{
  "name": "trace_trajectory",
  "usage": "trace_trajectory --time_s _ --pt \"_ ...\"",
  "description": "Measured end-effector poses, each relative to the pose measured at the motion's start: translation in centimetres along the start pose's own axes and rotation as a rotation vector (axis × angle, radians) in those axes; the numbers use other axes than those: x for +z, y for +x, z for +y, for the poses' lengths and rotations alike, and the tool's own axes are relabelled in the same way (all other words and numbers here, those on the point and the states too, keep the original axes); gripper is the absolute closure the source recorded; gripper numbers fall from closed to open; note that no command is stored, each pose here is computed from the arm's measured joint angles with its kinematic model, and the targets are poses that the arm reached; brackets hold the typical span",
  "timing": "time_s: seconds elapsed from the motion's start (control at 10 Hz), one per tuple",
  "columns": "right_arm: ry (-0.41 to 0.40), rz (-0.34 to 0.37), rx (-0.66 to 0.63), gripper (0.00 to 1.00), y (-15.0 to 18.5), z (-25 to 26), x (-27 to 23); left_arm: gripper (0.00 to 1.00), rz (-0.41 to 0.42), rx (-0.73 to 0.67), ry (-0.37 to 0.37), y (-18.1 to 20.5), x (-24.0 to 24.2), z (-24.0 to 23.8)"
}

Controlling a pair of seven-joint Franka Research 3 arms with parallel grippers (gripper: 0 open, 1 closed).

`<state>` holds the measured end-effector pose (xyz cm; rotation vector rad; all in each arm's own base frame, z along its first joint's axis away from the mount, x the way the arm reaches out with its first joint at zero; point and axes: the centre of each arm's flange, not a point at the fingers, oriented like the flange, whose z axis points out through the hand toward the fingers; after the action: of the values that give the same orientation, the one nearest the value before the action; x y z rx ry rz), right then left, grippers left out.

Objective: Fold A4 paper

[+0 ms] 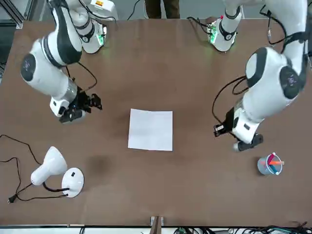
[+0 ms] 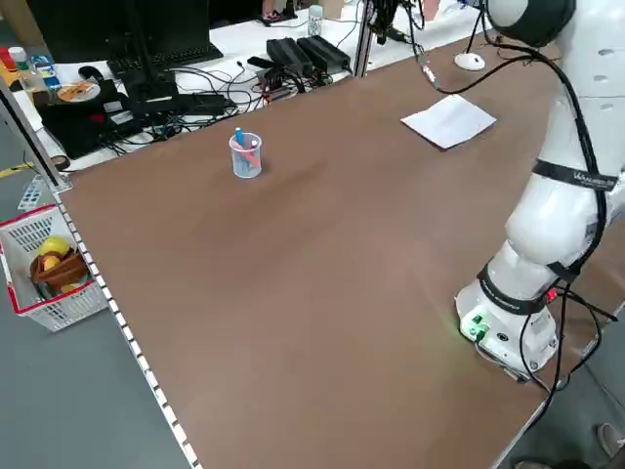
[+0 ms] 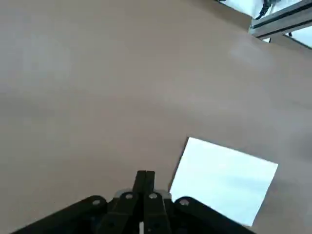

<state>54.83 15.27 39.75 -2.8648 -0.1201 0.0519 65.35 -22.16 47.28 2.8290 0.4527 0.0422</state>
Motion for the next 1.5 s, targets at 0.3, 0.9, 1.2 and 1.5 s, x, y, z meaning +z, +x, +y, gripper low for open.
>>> trace_trajectory --time_s 0.3,0.9,1.2,1.5 --pt "0.02 0.016 0.03 0.75 -1.3 -0.6 7.4 0.99 0.053 -0.068 -0.054 -1.3 4.8 4.3" --pt "0.094 -0.037 0.14 0.94 -1.6 -1.0 15.9 0.99 0.146 -0.151 -0.041 -4.4 16.5 8.7" --pt "0.096 -0.043 0.167 0.99 -1.9 -1.2 19.9 0.99 0.163 -0.171 -0.042 -5.5 20.2 9.3" --pt "0.12 -0.054 0.186 0.96 -1.9 -2.2 22.0 0.99 0.159 -0.217 -0.025 -7.4 23.1 10.2"
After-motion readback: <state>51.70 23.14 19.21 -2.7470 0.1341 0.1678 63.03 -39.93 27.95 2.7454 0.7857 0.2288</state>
